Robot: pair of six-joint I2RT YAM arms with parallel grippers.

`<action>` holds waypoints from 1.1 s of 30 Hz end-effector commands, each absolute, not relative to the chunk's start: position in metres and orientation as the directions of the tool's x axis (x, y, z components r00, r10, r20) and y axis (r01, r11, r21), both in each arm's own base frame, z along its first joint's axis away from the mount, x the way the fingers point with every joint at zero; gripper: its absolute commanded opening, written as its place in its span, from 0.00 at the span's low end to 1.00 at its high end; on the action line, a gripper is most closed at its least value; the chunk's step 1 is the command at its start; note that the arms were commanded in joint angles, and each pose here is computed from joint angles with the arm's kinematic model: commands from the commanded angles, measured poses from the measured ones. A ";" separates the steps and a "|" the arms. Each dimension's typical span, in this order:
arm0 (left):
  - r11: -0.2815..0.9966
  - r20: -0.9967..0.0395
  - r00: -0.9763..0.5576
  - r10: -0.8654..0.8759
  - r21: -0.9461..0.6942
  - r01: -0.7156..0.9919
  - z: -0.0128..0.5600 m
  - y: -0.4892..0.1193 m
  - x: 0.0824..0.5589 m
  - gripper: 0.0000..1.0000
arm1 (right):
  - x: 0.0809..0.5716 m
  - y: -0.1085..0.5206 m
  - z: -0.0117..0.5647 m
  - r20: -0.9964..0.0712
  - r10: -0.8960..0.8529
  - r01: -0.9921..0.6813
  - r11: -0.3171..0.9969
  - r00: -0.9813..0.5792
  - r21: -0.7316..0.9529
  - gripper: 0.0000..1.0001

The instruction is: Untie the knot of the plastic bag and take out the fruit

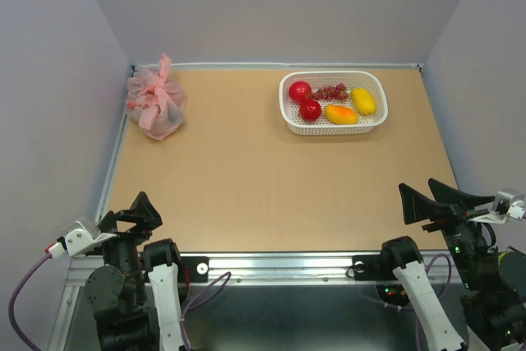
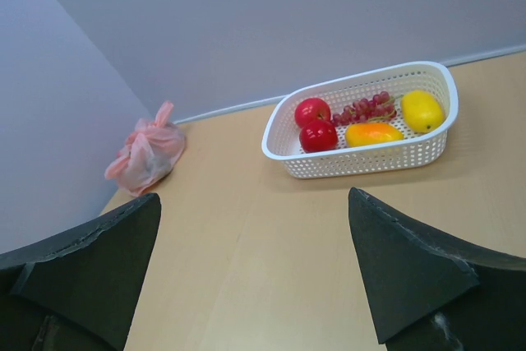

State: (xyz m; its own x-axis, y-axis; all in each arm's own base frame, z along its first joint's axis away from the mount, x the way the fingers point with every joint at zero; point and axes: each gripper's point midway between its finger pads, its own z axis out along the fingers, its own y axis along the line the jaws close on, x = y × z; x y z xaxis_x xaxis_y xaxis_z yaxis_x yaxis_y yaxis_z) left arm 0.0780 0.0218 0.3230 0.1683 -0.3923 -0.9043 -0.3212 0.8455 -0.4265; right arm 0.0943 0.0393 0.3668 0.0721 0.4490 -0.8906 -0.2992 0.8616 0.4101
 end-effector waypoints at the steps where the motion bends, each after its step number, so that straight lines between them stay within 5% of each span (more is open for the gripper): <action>1: 0.866 -0.906 0.234 -0.353 -0.411 -0.283 0.337 0.020 0.073 0.99 | 0.092 0.040 0.371 -0.887 0.454 -0.314 0.857 0.086 0.408 1.00; 15: 0.860 -0.912 0.115 -0.393 -0.409 -0.305 0.331 0.036 0.153 0.99 | 0.108 0.040 0.364 -0.899 0.437 -0.275 0.870 0.043 0.410 1.00; 24: 0.765 -0.816 -0.027 -0.578 -0.530 -0.365 0.277 0.051 0.265 0.99 | 0.113 0.046 0.357 -0.906 0.423 -0.281 0.871 0.008 0.404 1.00; 33: 0.760 -0.758 -0.281 -0.589 -0.400 -0.513 0.201 0.087 0.389 0.99 | 0.129 0.044 0.347 -0.900 0.435 -0.217 0.875 -0.036 0.432 1.00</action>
